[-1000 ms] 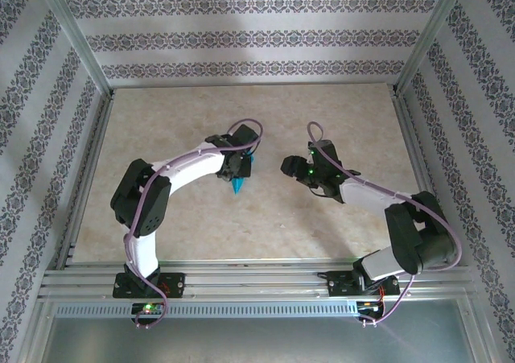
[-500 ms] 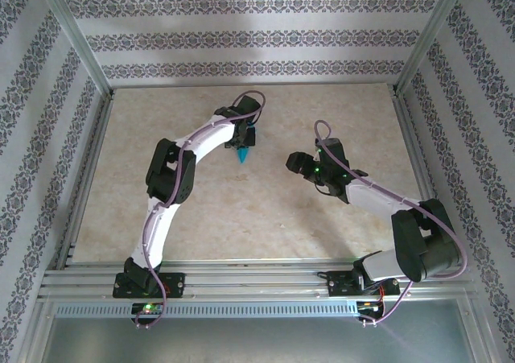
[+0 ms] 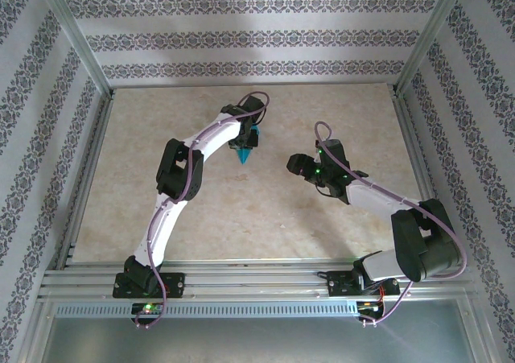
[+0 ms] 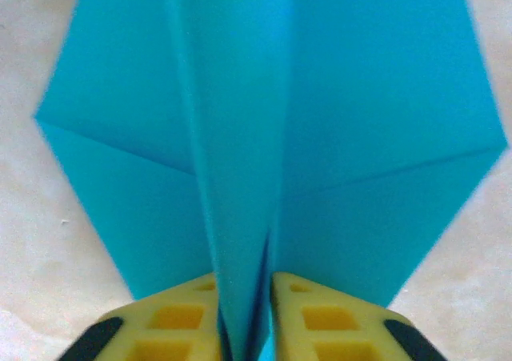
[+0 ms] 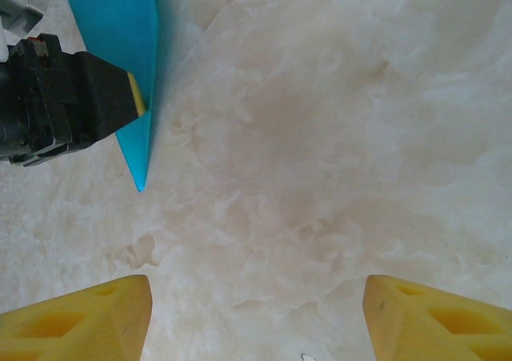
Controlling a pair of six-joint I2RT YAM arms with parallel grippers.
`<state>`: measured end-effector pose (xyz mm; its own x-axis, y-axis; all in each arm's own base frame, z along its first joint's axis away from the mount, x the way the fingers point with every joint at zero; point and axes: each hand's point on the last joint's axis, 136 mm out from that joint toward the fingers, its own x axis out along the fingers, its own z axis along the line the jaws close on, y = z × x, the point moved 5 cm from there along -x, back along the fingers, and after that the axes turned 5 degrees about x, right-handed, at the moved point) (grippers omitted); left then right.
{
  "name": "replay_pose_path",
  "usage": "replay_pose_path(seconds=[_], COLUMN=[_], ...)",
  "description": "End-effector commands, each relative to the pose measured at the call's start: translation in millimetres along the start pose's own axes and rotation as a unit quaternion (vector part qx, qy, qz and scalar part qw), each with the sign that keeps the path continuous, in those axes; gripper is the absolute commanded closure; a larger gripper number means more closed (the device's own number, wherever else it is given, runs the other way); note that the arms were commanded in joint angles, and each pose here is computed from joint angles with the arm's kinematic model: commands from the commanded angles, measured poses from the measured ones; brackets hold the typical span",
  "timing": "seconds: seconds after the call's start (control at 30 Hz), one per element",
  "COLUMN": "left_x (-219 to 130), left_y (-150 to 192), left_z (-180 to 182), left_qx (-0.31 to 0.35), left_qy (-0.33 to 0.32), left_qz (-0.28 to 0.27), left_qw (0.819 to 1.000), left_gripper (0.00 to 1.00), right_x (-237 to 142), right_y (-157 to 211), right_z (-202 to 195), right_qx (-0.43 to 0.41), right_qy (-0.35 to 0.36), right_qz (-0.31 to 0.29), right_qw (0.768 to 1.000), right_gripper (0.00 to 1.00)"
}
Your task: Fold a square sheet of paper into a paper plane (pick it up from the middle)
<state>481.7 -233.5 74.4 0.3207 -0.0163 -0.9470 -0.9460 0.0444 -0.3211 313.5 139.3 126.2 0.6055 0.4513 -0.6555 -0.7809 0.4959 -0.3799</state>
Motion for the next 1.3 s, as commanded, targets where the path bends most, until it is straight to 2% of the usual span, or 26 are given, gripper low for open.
replay_pose_path(seconds=[0.0,0.4,0.63,0.9,1.1,1.27], left_x=[9,25,34,38,30,4], left_y=[10,21,24,26,20,1], left_z=[12,17,18,18,15,10], left_qx=[-0.007,-0.039,-0.06,-0.055,-0.048,-0.039], left_qy=[-0.029,-0.056,-0.063,-0.067,-0.056,-0.039], left_qz=[0.033,0.052,0.055,0.06,0.05,0.02], left_qw=[0.999,0.996,0.995,0.994,0.996,0.998], left_gripper=[0.76,0.76,0.71,0.66,0.65,0.63], right_x=[-2,0,0,1,1,0], right_y=[2,2,1,1,0,-1], right_z=[-5,-5,-3,-2,-2,-2], right_qx=[-0.002,0.001,0.002,0.004,0.004,-0.001], right_qy=[0.001,0.001,-0.003,-0.005,-0.002,0.001], right_qz=[0.005,0.007,0.01,0.012,0.01,0.004], right_qw=[1.0,1.0,1.0,1.0,1.0,1.0], right_gripper=[0.29,0.29,0.29,0.29,0.28,0.26])
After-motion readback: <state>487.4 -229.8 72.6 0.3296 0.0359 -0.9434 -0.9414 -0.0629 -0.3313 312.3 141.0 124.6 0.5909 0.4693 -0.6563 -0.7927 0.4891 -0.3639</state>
